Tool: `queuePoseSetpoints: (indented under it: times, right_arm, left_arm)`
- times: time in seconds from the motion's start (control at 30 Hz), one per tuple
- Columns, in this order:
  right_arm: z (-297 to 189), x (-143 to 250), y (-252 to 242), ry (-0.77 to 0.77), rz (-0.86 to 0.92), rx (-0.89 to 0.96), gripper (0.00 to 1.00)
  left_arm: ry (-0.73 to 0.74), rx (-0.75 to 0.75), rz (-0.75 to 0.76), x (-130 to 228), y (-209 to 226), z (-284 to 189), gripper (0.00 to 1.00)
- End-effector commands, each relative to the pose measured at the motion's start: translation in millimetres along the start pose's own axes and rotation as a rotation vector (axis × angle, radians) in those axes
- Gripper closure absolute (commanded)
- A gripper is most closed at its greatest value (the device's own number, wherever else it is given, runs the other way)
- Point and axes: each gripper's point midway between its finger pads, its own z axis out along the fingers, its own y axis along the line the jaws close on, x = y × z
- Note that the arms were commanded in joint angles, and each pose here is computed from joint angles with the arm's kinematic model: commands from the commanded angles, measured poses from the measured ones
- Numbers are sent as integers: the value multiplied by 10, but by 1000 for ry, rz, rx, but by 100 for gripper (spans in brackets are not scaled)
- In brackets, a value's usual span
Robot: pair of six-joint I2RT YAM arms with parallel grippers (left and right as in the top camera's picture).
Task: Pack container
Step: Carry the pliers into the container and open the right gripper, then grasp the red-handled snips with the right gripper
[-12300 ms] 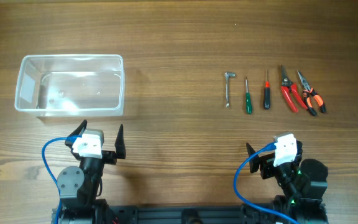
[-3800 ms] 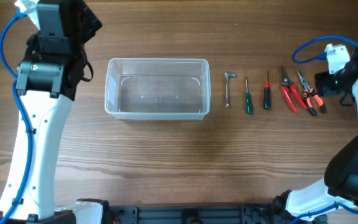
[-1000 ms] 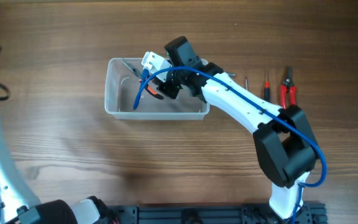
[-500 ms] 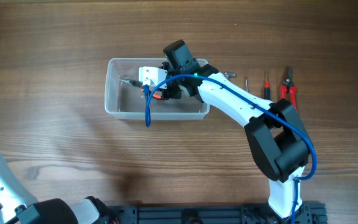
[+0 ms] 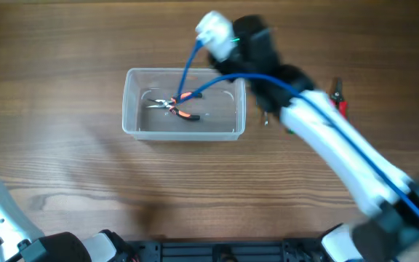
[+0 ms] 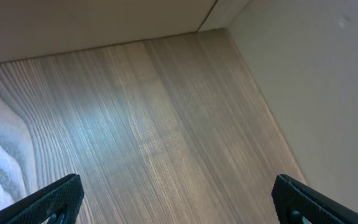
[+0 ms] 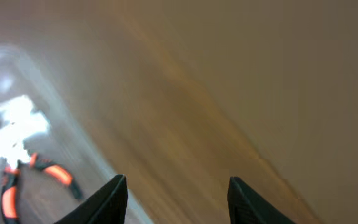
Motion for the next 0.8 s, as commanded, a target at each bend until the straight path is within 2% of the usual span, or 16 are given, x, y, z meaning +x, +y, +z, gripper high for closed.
queuePoseSetpoints:
  times: [0.0,0.13,0.17,0.33,0.5,0.73,0.77]
  right_arm:
    - [-579,466,-1000,101,424,248,40]
    - [-840,1731,-1527,410,747,374,37]
    - [-842,2025,-1543,473,826,353,36]
    - [-616,2945,-1214,686,1047,163,37]
    - [-325,3539,-930,864,1082,111,39]
    - [-103,3956,-681,982,1104,62,41]
    - [-83,3993,-662,990,1105,59,44]
  left_arm:
    - [-6,15,-14,-35,-25,-27,0]
    - [-6,15,-14,-35,-25,-27,0]
    - [-6,15,-14,-35,-25,-27,0]
    - [-6,15,-14,-35,-25,-27,0]
    - [-6,15,-14,-35,-25,-27,0]
    - [-6,15,-14,-35,-25,-27,0]
    - [-6,15,-14,-35,-25,-27,0]
